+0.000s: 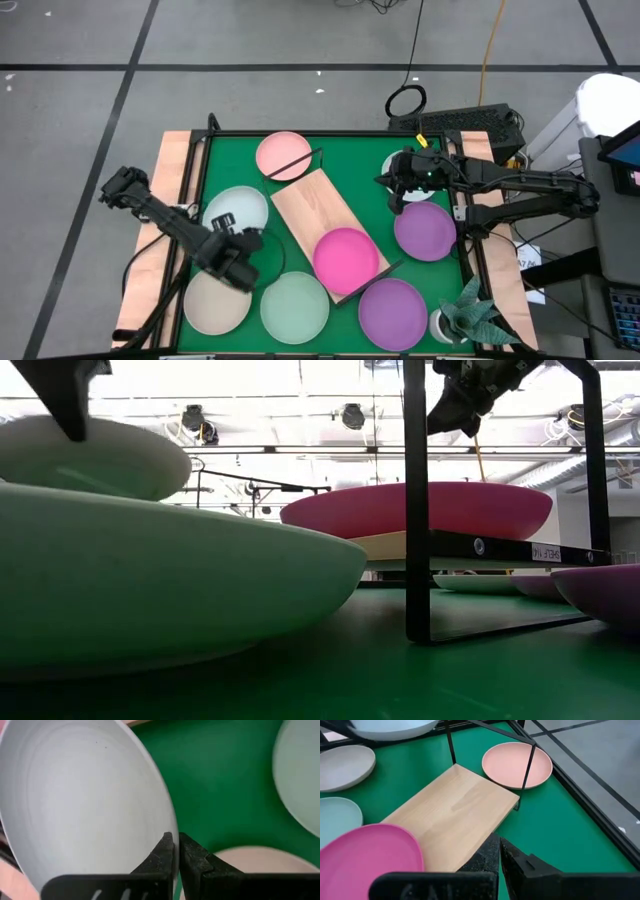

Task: Place and stack plates onto a shelf
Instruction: Put the left gray plate on the shelf

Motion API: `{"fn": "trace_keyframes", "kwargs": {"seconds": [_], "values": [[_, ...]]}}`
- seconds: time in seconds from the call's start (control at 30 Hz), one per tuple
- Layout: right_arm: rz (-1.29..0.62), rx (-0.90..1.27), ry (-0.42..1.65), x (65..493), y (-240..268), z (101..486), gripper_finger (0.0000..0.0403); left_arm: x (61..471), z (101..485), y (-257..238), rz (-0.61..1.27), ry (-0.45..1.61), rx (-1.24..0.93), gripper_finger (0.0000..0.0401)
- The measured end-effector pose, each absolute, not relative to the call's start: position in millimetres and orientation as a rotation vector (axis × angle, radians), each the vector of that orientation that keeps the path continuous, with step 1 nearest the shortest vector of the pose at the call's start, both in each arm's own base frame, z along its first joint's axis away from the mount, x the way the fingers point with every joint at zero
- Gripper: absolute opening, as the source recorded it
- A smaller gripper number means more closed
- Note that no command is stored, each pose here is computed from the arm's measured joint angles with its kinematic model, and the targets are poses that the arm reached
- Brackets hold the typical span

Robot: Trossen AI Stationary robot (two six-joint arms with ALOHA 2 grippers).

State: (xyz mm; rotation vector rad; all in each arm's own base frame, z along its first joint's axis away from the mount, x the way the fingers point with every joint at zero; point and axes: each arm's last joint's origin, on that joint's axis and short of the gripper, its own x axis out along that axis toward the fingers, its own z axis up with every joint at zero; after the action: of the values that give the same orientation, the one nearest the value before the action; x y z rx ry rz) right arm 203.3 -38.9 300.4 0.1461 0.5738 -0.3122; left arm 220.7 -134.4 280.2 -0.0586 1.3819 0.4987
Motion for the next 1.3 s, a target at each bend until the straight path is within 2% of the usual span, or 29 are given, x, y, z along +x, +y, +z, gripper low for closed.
{"fn": "trace_keyframes", "kwargs": {"seconds": [0.23, 0.47, 0.6, 0.97, 1.3], "values": [[-0.316, 0.161, 0.554, 204.2, -39.1, 301.8, 0.0, 220.5, 282.3, -149.2, 0.333, 1.308, 0.116, 0.0011], [-0.288, 0.176, 0.553, 205.5, -31.9, 301.7, 0.0, 243.3, 285.7, -160.8, 0.031, 1.141, 0.279, 0.0011], [-0.247, 0.163, 0.557, 206.6, -23.1, 301.7, 0.0, 253.4, 288.1, -158.9, -0.059, 1.077, 0.385, 0.0011], [-0.144, 0.155, 0.563, 207.8, 1.1, 301.6, 0.0, 277.1, 290.7, -136.4, -0.134, 1.003, 0.56, 0.001], [-0.186, 0.104, 0.551, 206.8, 15.1, 301.9, 0.0, 286.8, 256.1, -104.4, -0.118, 1.068, 0.65, 0.001]]}}
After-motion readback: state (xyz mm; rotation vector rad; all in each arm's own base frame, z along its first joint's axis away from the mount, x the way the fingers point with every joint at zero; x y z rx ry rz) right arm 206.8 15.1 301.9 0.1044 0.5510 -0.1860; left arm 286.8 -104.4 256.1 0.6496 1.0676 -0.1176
